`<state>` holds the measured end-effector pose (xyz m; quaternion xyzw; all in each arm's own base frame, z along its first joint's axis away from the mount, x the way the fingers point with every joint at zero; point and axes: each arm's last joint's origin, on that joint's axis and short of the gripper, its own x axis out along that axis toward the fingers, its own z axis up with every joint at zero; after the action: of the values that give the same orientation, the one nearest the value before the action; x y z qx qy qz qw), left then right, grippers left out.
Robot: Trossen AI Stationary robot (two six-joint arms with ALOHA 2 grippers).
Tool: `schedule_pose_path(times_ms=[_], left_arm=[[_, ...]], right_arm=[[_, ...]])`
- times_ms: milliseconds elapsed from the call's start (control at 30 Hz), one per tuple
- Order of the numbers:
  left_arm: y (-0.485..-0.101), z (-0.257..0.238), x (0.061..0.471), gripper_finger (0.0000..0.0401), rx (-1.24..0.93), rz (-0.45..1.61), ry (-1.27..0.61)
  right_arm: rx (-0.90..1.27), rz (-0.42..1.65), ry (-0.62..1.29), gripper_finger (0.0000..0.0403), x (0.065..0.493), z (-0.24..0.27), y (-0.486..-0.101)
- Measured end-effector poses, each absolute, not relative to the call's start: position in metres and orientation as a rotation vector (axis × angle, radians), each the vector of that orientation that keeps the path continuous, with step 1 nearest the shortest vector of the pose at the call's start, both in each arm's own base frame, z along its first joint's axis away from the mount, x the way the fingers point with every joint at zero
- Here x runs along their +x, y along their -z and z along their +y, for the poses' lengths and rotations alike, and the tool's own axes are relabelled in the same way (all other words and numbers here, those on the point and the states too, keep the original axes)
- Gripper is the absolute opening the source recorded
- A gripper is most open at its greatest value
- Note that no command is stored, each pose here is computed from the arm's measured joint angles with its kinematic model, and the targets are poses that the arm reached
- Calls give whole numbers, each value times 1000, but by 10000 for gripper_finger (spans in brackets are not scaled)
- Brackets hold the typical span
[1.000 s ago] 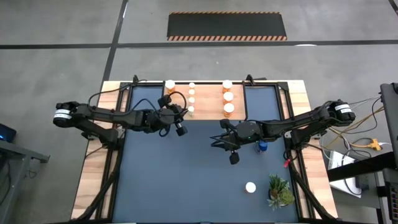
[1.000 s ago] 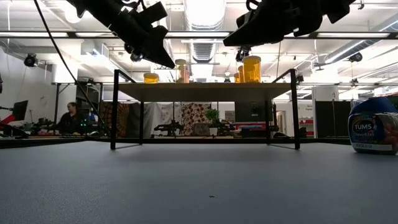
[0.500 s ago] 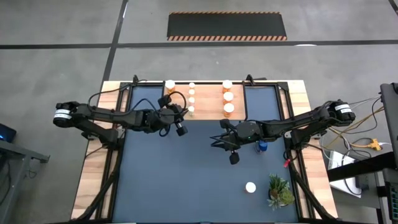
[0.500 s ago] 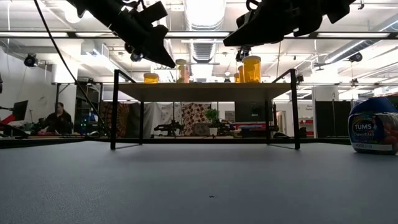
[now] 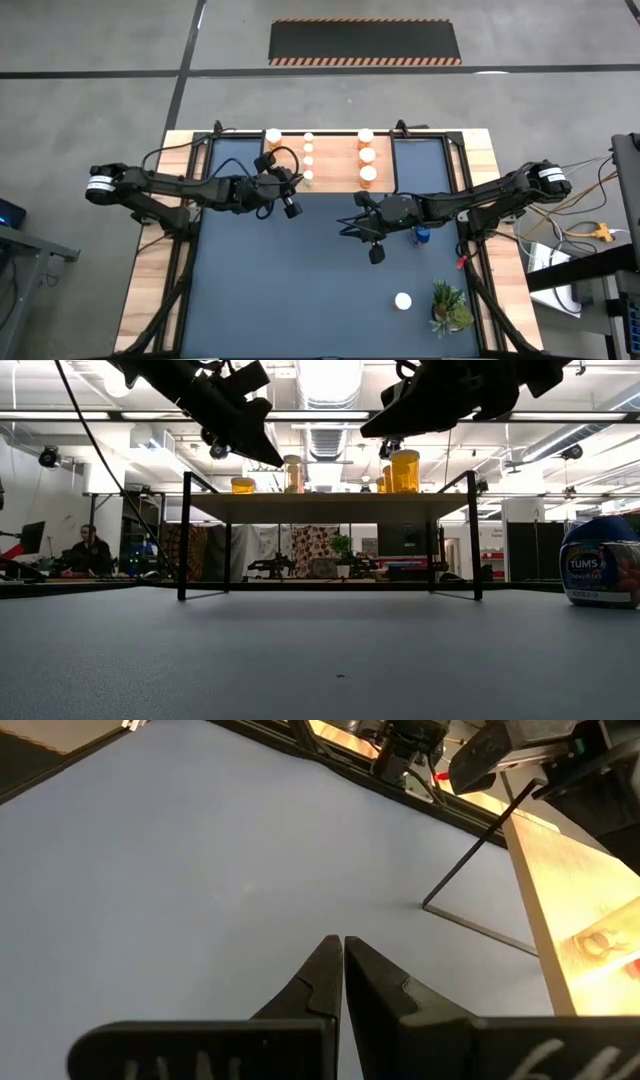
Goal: Pick and place medicine bottles onto shelf by color
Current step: Adjust the small pill bottles
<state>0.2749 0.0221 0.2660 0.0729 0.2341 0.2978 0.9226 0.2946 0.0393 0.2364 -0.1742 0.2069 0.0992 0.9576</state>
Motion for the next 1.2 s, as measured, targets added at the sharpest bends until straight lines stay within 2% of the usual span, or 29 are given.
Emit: schedule_pose_path(times_ms=[533, 1200], left_arm=[[-247, 22, 270, 8, 94, 477, -624], [-249, 21, 272, 8, 85, 438, -598]], right_arm=[[-346, 428, -200, 9, 294, 39, -236], [-346, 428, -200, 9, 294, 39, -236]])
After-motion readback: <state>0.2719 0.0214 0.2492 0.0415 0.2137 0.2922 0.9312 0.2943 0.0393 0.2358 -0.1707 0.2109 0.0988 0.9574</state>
